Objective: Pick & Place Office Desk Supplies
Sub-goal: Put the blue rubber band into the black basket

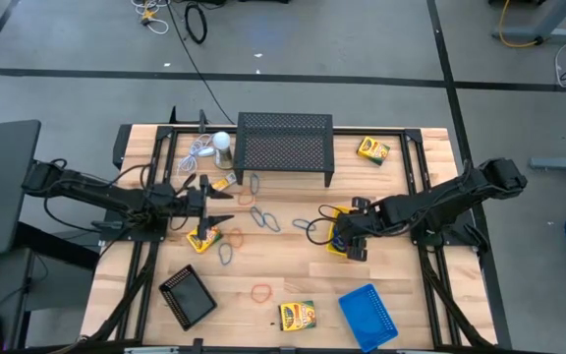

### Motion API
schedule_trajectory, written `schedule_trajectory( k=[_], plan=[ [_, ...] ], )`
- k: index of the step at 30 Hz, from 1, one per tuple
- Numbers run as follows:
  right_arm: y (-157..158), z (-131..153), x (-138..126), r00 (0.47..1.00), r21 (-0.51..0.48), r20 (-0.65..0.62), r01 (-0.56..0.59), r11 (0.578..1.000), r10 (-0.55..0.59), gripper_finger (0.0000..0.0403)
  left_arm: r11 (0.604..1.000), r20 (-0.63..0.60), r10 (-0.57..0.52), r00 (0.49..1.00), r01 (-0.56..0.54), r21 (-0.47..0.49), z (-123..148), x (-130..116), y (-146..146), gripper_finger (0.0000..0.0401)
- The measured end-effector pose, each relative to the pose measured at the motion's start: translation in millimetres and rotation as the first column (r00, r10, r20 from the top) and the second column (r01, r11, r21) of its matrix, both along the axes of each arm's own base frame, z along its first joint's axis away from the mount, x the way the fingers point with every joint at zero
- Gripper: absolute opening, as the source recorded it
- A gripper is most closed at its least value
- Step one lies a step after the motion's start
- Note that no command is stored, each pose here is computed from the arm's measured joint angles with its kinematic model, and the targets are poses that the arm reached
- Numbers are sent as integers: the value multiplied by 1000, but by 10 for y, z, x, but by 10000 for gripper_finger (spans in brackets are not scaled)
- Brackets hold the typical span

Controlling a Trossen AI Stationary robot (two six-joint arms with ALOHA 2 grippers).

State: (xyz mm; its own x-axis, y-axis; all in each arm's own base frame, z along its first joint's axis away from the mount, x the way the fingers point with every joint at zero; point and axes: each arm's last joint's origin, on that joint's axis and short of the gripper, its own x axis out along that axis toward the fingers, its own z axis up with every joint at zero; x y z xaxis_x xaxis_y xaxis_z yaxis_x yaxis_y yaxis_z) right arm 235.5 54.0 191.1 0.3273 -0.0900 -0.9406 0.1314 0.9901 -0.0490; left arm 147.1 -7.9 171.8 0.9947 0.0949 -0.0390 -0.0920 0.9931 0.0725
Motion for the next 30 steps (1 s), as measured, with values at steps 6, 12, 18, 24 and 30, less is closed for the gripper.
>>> schedule_trajectory(
  k=[6, 12, 18, 24, 30],
  plan=[
    [39, 49, 62, 997, 0, 62, -39, 999, 39, 187, 1000, -53, 5, 999, -6, -15, 127, 83, -8, 273],
    [192, 257, 209, 964, -38, 216, -152, 988, 157, 188, 995, -233, 80, 969, -91, -36, 181, 222, -1, 273],
    [303, 406, 277, 920, -161, 297, -215, 963, 255, 187, 993, -382, 65, 922, -99, -69, 211, 464, -41, 266],
    [331, 411, 256, 913, -252, 274, -237, 938, 304, 187, 998, -516, -15, 856, -15, -55, 180, 805, -101, 259],
    [331, 402, 241, 916, -257, 256, -244, 935, 309, 187, 996, -658, -81, 749, 81, -31, 97, 1145, -156, 258]
  ],
)
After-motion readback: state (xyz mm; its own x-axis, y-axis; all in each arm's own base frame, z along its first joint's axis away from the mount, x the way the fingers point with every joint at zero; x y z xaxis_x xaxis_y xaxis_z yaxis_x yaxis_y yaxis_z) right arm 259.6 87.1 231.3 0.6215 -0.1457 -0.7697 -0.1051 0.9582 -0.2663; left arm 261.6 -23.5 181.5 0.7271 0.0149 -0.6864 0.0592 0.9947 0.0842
